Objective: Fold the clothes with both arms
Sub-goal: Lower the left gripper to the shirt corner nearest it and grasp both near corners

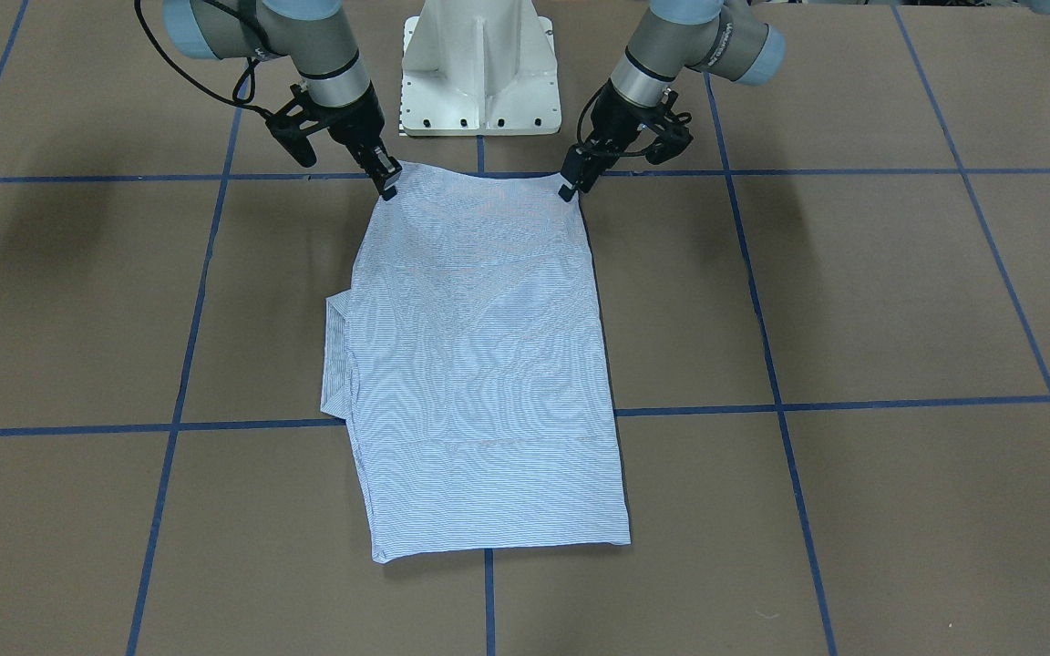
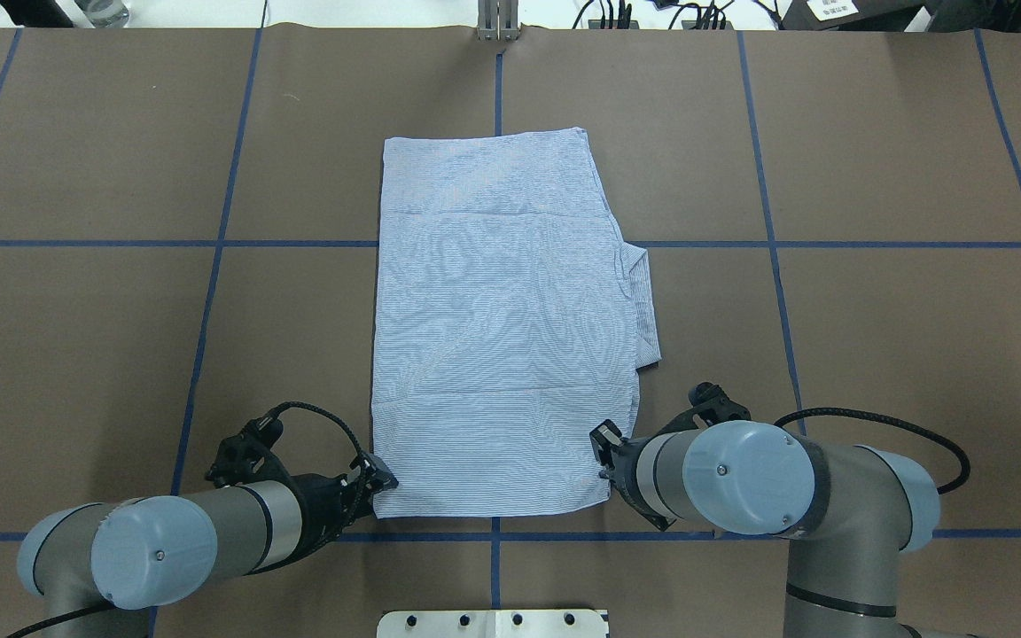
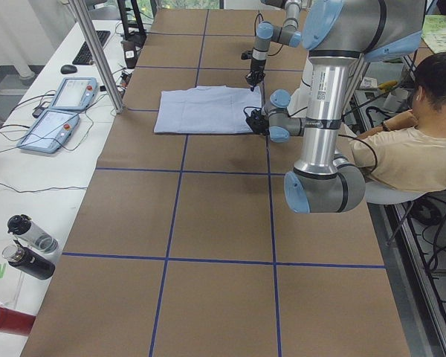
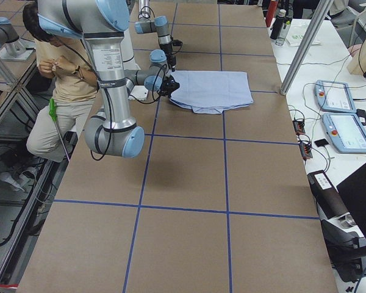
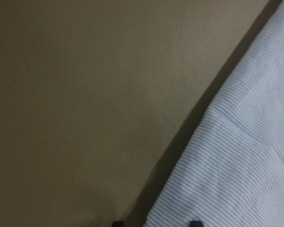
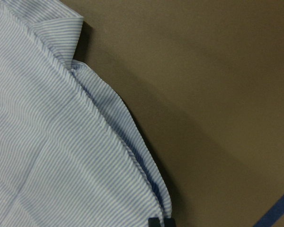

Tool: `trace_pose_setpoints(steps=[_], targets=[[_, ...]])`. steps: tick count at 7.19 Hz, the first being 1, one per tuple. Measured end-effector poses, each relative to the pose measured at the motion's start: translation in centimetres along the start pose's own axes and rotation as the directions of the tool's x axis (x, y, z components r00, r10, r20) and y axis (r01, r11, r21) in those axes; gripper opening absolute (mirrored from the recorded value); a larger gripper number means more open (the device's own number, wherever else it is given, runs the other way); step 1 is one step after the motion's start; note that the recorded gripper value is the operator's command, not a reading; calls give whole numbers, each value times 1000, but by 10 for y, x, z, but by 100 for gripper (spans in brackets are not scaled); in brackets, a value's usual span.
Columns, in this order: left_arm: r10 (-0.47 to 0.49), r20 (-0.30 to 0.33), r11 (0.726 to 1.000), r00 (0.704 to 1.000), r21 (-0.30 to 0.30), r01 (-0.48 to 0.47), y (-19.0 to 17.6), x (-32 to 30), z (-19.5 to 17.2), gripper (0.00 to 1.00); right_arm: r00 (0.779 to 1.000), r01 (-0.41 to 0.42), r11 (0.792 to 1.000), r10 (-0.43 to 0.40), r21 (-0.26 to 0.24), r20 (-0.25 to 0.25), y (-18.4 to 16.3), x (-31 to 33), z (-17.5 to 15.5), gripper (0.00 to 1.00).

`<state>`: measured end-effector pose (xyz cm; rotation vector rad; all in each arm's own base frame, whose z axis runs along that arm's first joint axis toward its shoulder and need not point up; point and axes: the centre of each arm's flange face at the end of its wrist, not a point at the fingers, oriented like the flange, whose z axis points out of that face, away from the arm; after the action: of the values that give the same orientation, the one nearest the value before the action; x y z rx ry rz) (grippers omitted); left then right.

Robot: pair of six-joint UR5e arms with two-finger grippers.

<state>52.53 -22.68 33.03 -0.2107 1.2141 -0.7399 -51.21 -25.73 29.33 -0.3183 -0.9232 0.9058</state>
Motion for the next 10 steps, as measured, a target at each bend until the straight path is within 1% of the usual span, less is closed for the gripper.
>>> trace_pose_setpoints(steps=[3,6,7,8,9,10], targets=[[0,16,1000,1000,-19,0,12,-9,2,0,1000,0,1000,0,0,-1,0,0,0,0],[-4,5,999,1000,-36,5,18,-4,-5,0,1000,-4,1000,4,0,1,-2,2,-2,0],[-8,-12,999,1000,-52,7,21,2,-16,0,1000,-5,1000,5,-6,9,-2,2,-9,0],[-13,-34,997,999,-78,10,25,11,-35,0,1000,-6,1000,6,-16,20,-2,4,-26,0],[-16,-43,993,999,-114,11,30,21,-57,0,999,-9,1000,10,-20,31,-4,3,-48,0],[-10,-46,991,999,-136,4,28,33,-75,0,999,-19,1000,20,-19,50,-9,-3,-69,0]])
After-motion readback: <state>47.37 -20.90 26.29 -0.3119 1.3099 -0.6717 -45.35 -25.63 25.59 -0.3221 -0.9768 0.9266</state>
